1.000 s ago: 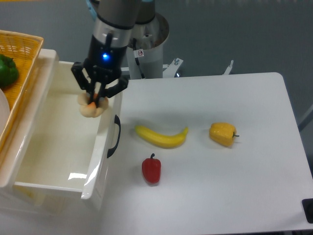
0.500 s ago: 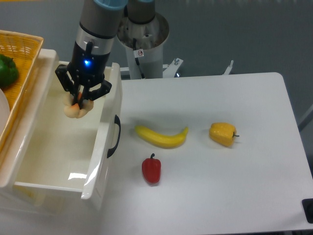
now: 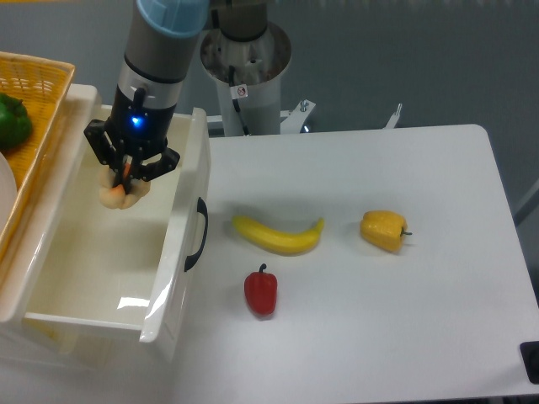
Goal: Place the round bread in the upper white drawer
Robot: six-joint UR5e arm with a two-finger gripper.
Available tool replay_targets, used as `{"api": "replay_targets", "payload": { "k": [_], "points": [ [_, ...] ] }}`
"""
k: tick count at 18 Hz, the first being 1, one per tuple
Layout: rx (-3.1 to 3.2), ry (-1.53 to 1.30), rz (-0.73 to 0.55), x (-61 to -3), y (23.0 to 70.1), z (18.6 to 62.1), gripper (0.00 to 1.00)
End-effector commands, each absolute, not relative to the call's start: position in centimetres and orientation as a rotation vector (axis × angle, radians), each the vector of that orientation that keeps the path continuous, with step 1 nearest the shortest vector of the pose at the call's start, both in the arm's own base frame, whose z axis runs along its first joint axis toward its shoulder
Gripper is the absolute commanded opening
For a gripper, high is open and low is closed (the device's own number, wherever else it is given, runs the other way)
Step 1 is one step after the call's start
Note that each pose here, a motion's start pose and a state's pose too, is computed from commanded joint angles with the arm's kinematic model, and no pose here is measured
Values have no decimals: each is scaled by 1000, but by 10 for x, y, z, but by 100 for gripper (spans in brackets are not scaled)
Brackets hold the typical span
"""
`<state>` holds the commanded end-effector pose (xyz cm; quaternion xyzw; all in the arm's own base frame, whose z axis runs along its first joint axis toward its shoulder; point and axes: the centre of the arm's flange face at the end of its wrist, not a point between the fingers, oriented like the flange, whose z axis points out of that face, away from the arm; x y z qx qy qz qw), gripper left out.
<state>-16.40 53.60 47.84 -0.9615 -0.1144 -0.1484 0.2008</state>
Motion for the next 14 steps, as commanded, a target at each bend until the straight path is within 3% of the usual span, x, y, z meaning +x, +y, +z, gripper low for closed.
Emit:
{"api": "replay_targets", "payload": {
  "k": [3, 7, 14],
  "points": [
    [-2691, -309, -414, -165, 537, 475, 55],
    [-2703, -286, -417, -159, 543, 470, 68],
    [-2703, -268, -420, -152, 545, 470, 72]
  ]
}}
